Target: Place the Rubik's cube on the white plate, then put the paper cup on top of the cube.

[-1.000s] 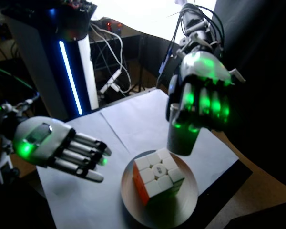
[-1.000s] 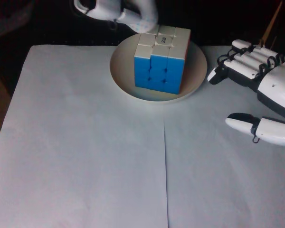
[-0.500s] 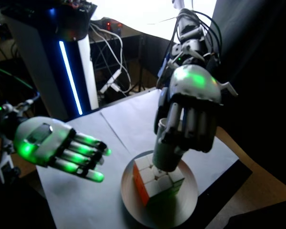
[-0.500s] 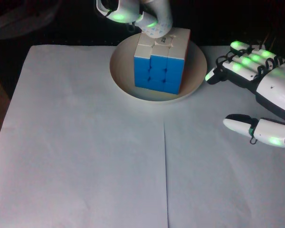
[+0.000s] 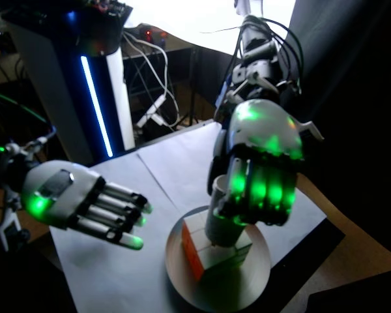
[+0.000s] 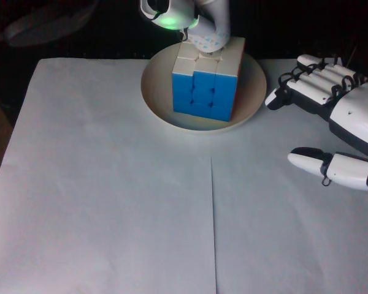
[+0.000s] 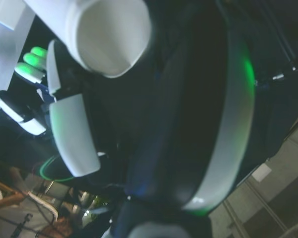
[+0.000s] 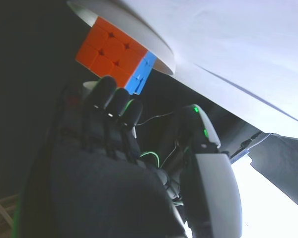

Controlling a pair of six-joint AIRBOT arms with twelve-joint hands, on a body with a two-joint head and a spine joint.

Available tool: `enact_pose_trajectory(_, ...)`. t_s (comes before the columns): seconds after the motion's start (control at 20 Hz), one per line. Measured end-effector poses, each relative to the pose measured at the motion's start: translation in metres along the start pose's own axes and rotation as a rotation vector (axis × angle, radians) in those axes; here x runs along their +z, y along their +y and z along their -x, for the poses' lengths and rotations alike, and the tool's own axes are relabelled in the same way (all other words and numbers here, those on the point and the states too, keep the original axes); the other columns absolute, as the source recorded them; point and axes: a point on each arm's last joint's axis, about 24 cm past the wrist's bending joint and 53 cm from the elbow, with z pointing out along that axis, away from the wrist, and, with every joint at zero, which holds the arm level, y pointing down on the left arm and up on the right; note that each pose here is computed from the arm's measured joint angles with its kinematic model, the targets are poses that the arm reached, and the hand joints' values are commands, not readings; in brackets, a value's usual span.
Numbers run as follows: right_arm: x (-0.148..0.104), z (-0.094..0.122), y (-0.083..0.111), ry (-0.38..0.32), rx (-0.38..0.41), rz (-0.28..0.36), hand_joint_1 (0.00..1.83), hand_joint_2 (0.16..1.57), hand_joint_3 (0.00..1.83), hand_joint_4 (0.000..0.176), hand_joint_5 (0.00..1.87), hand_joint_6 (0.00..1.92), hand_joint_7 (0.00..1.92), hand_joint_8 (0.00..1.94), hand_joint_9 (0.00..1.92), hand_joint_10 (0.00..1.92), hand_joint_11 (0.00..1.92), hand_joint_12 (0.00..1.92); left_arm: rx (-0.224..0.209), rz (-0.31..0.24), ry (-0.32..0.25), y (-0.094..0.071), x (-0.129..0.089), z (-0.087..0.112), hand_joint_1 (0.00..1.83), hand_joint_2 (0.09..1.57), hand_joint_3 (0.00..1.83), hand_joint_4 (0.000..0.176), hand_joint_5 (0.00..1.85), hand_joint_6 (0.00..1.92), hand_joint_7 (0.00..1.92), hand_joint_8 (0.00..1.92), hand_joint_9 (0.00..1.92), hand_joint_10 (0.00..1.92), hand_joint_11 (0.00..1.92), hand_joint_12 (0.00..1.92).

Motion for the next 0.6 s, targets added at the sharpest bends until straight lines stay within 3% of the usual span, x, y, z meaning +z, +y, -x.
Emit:
enact_pose_trajectory(0.05, -0.0001, -0.0003, 0.0000, 0.000, 0.000, 0.001, 0.74, 1.30, 0.00, 0.000, 0.00, 1.00, 0.00, 1.27, 0.01, 1.35, 0.00, 1.22, 0.000, 0.002, 0.000, 0.0007, 0.0000, 0.0001, 1.16, 1.21, 0.00, 0.000, 0.26, 1.31, 0.37, 1.10, 0.33, 1.41, 0.31, 1.90)
enact_pose_trajectory(0.15, -0.0002, -0.0008, -0.0005, 0.002, 0.000, -0.001, 0.76, 1.31, 0.00, 0.000, 0.00, 1.03, 0.00, 1.15, 0.00, 1.31, 0.00, 1.07, 0.001, 0.007, 0.004, 0.0020, -0.0001, -0.0008, 1.14, 1.23, 0.00, 0.000, 0.23, 1.27, 0.31, 1.09, 0.27, 1.44, 0.25, 1.92)
enact_pose_trajectory(0.2, -0.0001, -0.0004, -0.0003, 0.001, 0.000, -0.001, 0.83, 1.29, 0.00, 0.000, 0.00, 1.15, 0.00, 1.19, 0.05, 1.36, 0.00, 1.42, 0.001, 0.009, 0.005, 0.0025, -0.0001, -0.0011, 1.16, 1.22, 0.00, 0.000, 0.22, 1.26, 0.27, 1.13, 0.23, 1.52, 0.25, 1.92)
enact_pose_trajectory(0.25, -0.0003, -0.0007, -0.0006, 0.002, 0.000, -0.002, 0.83, 1.28, 0.00, 0.000, 0.00, 1.15, 0.00, 1.20, 0.05, 1.45, 0.00, 1.65, 0.000, 0.010, 0.008, 0.0025, 0.0002, -0.0022, 1.16, 1.21, 0.00, 0.000, 0.22, 1.22, 0.32, 1.09, 0.26, 1.47, 0.24, 1.92)
enact_pose_trajectory(0.3, -0.0011, -0.0015, -0.0016, 0.003, 0.000, -0.004, 0.81, 1.29, 0.00, 0.000, 0.00, 1.13, 0.00, 1.20, 0.04, 1.42, 0.00, 1.62, 0.000, 0.011, 0.008, 0.0027, 0.0002, -0.0024, 1.17, 1.21, 0.00, 0.000, 0.22, 1.19, 0.36, 1.02, 0.29, 1.40, 0.22, 1.92)
enact_pose_trajectory(0.4, -0.0011, -0.0021, -0.0025, 0.006, 0.001, -0.008, 0.75, 1.30, 0.00, 0.000, 0.00, 1.09, 0.00, 1.12, 0.06, 1.33, 0.00, 1.33, 0.002, 0.013, 0.010, 0.0031, 0.0002, -0.0028, 1.13, 1.22, 0.00, 0.000, 0.19, 1.21, 0.37, 0.88, 0.25, 1.28, 0.13, 1.92)
enact_pose_trajectory(0.45, -0.0011, -0.0020, -0.0024, 0.006, 0.001, -0.007, 0.83, 1.28, 0.00, 0.000, 0.00, 1.21, 0.02, 1.17, 0.08, 1.37, 0.00, 1.48, 0.002, 0.013, 0.010, 0.0031, 0.0002, -0.0028, 1.07, 1.22, 0.00, 0.002, 0.16, 1.18, 0.40, 0.79, 0.25, 1.20, 0.11, 1.91)
enact_pose_trajectory(0.55, -0.0011, -0.0021, -0.0023, 0.006, 0.001, -0.007, 0.86, 1.27, 0.00, 0.000, 0.00, 1.21, 0.02, 1.23, 0.07, 1.42, 0.00, 1.55, 0.002, 0.012, 0.010, 0.0025, 0.0005, -0.0031, 1.00, 1.23, 0.00, 0.000, 0.12, 0.99, 0.36, 0.69, 0.21, 1.14, 0.08, 1.89)
enact_pose_trajectory(0.6, -0.0011, -0.0020, -0.0024, 0.006, 0.001, -0.007, 0.78, 1.29, 0.00, 0.000, 0.00, 1.12, 0.00, 1.19, 0.04, 1.35, 0.00, 1.37, 0.003, 0.013, 0.010, 0.0033, 0.0005, -0.0030, 0.94, 1.21, 0.00, 0.011, 0.12, 0.84, 0.37, 0.54, 0.23, 1.02, 0.10, 1.83)
